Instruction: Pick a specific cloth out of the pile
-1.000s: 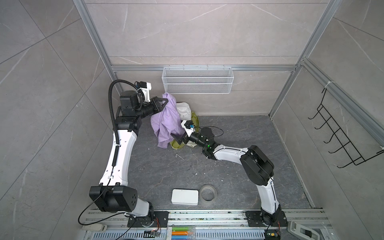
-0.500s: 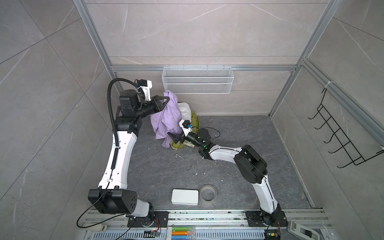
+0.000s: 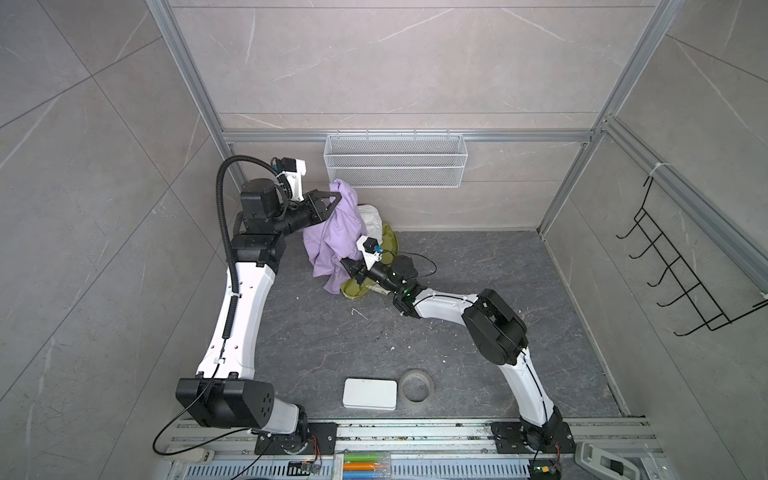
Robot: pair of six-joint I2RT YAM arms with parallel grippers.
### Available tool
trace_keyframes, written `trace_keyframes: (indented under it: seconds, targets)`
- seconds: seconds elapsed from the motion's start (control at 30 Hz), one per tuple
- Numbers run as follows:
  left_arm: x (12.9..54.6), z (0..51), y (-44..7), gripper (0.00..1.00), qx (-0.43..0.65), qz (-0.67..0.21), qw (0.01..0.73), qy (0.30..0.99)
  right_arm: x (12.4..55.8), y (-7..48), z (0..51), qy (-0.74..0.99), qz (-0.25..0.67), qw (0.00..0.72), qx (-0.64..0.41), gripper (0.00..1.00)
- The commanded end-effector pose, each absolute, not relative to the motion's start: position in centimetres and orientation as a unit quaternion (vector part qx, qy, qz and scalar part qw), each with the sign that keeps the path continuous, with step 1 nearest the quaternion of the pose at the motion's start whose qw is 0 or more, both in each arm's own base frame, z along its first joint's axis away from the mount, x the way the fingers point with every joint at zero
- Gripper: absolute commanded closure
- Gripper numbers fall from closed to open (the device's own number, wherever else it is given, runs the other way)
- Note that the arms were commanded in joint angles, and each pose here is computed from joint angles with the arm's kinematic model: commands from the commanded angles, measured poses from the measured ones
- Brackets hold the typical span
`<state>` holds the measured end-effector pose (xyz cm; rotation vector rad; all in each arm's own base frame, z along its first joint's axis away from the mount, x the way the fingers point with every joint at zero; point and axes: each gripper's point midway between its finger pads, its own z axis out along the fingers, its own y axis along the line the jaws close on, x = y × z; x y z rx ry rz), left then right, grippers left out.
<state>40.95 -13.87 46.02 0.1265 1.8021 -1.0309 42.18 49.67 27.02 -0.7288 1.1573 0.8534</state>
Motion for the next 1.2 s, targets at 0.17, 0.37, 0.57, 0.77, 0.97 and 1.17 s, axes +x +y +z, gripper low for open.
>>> trace_keyframes:
  seconds: [0.17, 0.37, 0.57, 0.77, 0.97, 1.17]
  targets:
    - [38.6, 51.3, -14.1, 1.0, 0.094, -0.431, 0.568, 0.695, 41.4, 49.8, 28.3, 0.507, 0.391, 0.694, -0.329, 0.99]
    - [38.5, 51.1, -13.9, 1.0, 0.091, -0.422, 0.573, 0.696, 40.9, 48.9, 29.3, 0.507, 0.387, 0.7, -0.322, 1.0]
    - [38.5, 51.2, -13.7, 1.0, 0.088, -0.418, 0.577, 0.696, 40.5, 47.5, 30.7, 0.504, 0.378, 0.712, -0.309, 1.0]
    - [38.3, 51.3, -13.5, 1.0, 0.088, -0.407, 0.584, 0.697, 39.6, 46.5, 33.1, 0.491, 0.38, 0.721, -0.307, 1.0]
    - [38.2, 51.3, -13.3, 1.0, 0.088, -0.398, 0.589, 0.698, 38.6, 45.3, 35.3, 0.481, 0.376, 0.731, -0.305, 1.0]
    - [38.4, 51.1, -13.3, 1.0, 0.087, -0.399, 0.587, 0.699, 38.1, 44.4, 36.1, 0.485, 0.359, 0.733, -0.313, 1.0]
